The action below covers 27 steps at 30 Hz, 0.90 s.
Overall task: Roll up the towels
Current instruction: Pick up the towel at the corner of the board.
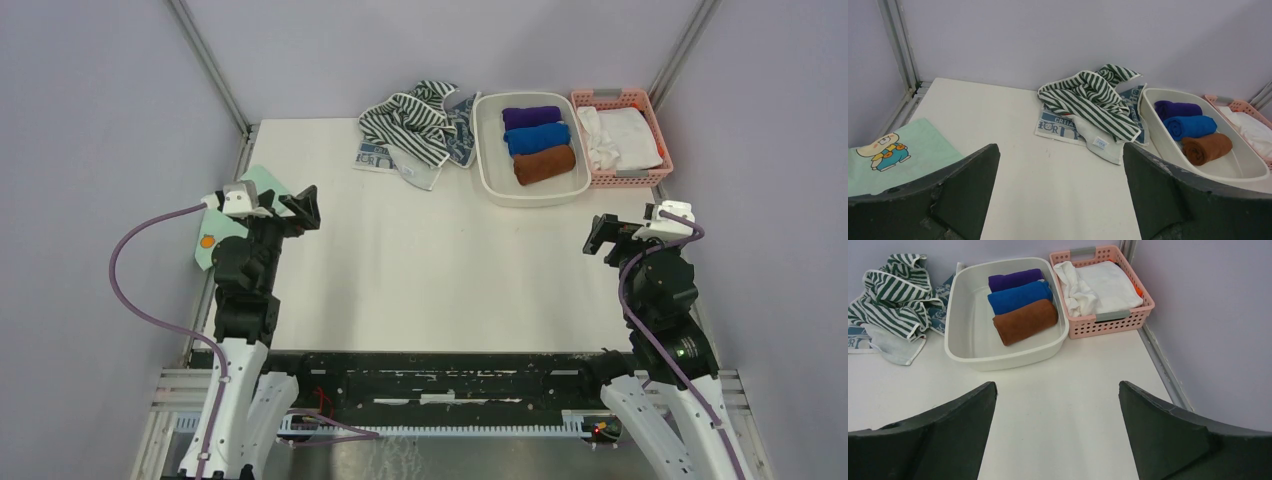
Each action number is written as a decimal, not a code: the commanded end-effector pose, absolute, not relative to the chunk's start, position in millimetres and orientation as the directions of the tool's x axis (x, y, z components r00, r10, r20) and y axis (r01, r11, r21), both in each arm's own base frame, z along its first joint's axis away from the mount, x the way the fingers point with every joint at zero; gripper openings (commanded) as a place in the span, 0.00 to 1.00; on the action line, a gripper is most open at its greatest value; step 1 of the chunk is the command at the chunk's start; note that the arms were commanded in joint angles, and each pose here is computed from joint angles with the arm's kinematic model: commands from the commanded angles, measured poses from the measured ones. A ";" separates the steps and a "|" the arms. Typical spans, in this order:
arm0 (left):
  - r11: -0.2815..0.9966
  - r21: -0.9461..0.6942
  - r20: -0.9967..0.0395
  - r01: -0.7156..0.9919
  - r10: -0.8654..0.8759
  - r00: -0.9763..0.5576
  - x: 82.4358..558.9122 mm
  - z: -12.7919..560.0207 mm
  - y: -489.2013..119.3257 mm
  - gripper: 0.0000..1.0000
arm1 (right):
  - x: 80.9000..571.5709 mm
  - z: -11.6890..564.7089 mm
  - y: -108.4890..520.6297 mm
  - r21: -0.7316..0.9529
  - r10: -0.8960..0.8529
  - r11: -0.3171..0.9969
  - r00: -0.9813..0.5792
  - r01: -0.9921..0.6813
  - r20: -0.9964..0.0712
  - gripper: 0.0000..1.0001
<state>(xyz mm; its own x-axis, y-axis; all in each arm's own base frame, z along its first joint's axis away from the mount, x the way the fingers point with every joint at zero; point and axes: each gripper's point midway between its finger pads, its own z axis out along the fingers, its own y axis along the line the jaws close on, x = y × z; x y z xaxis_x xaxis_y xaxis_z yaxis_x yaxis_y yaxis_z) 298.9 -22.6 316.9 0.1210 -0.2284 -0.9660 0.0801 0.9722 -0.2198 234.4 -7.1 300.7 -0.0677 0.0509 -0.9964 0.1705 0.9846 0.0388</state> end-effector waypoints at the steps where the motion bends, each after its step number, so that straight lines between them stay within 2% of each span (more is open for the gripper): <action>1: 0.975 -0.189 -0.963 0.118 -0.208 0.173 299.8 331.1 -26.8 0.99 | 237.0 314.0 -2.9 0.071 0.075 0.986 -0.024 0.154 -0.997 1.00; 16: 0.936 -0.274 -0.956 0.221 -0.290 0.041 326.5 319.7 -52.7 0.99 | 235.6 305.1 -5.4 0.087 0.093 0.981 -0.031 0.173 -0.995 1.00; 20: 0.900 -0.370 -0.929 0.232 -0.354 -0.107 359.2 302.4 -75.1 0.98 | 238.0 302.1 -1.1 0.083 0.091 0.985 -0.050 0.154 -0.995 1.00; 24: 0.873 -0.435 -0.880 0.220 -0.361 -0.309 408.5 260.6 -117.2 0.94 | 238.3 298.9 5.2 0.082 0.090 0.989 -0.061 0.119 -0.994 1.00; 27: 0.859 -0.479 -0.842 0.182 -0.391 -0.371 444.1 239.8 -142.2 0.94 | 238.4 296.8 10.4 0.090 0.096 0.992 -0.065 0.091 -0.993 1.00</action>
<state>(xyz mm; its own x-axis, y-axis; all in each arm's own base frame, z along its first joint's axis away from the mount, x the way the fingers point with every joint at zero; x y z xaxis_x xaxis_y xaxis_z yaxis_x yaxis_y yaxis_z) 413.4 -106.6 252.0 -0.2897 -0.3111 -0.9052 0.2033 0.9041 -0.3758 236.5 -0.5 293.8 -0.0823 0.0734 -0.9939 0.1446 0.9876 0.0609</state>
